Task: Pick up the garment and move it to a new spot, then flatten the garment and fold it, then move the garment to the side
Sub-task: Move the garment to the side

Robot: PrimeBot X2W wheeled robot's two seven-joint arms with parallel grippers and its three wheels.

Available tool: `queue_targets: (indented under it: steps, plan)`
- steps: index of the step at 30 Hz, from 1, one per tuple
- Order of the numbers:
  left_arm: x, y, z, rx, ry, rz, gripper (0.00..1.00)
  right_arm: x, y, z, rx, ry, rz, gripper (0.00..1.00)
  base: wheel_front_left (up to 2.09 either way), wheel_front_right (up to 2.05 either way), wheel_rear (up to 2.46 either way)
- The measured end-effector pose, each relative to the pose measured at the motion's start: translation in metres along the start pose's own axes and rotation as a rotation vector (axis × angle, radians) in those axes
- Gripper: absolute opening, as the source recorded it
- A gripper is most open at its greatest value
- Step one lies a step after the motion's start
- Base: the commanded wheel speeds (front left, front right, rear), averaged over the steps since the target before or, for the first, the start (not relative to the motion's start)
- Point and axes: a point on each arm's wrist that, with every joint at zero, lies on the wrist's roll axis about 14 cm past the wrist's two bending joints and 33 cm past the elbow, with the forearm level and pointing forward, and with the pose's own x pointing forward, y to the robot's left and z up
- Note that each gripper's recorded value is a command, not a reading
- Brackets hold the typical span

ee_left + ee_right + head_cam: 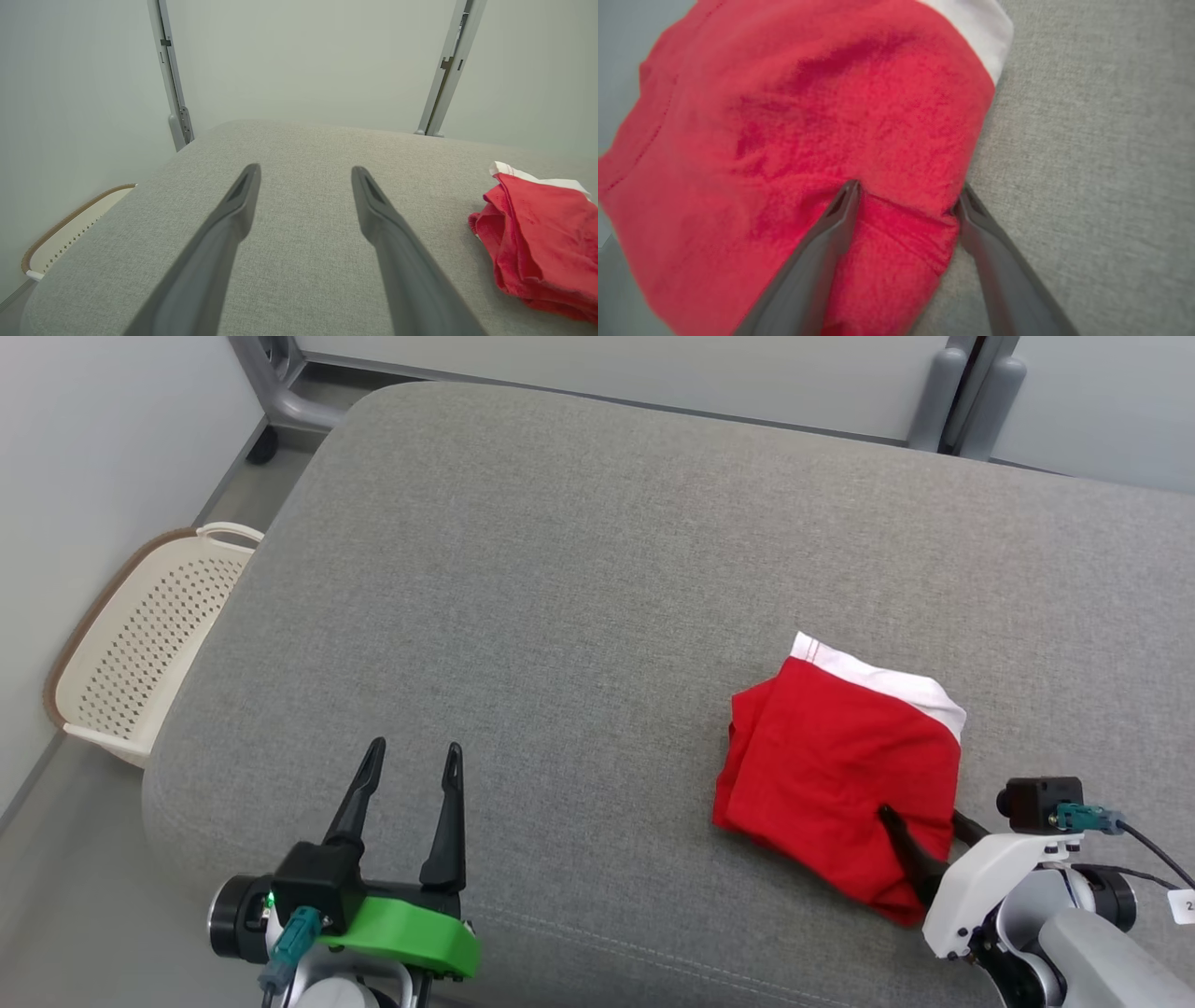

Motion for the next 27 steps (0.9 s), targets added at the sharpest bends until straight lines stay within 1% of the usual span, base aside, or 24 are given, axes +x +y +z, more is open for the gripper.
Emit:
queue_targets:
  steps: [1,2,8,13,19,20,23,27]
  plan:
    - [0.000,0.001,-0.001,0.000,0.002,0.004,1.00,0.002,0.001,0.001,0.002,0.000,0.006,0.35,0.00,0.00,0.00]
    - [-0.001,0.003,-0.002,0.002,0.008,0.012,1.00,0.005,0.001,0.001,0.003,0.000,0.010,0.00,0.00,0.00,0.00]
    - [0.004,0.001,-0.003,0.001,0.008,0.002,1.00,0.002,-0.004,0.003,-0.015,-0.026,0.011,0.00,0.00,0.00,0.00]
    - [0.014,-0.014,-0.002,-0.003,0.001,-0.047,1.00,-0.008,-0.015,0.007,-0.065,-0.052,-0.008,0.00,0.00,0.00,0.00]
    - [0.031,-0.041,-0.005,0.000,0.000,-0.142,1.00,-0.030,-0.033,0.013,-0.106,-0.110,-0.059,0.00,0.00,0.00,0.00]
    - [0.034,-0.047,-0.005,0.003,0.001,-0.164,1.00,-0.035,-0.038,0.016,-0.132,-0.125,-0.071,0.00,0.00,0.00,0.00]
    - [0.045,-0.065,-0.007,0.010,-0.002,-0.226,1.00,-0.052,-0.054,0.027,-0.165,-0.179,-0.122,0.00,0.00,0.00,0.00]
    - [0.058,-0.094,-0.010,0.014,-0.002,-0.319,1.00,-0.079,-0.076,0.042,-0.167,-0.256,-0.209,0.00,0.00,0.00,0.00]
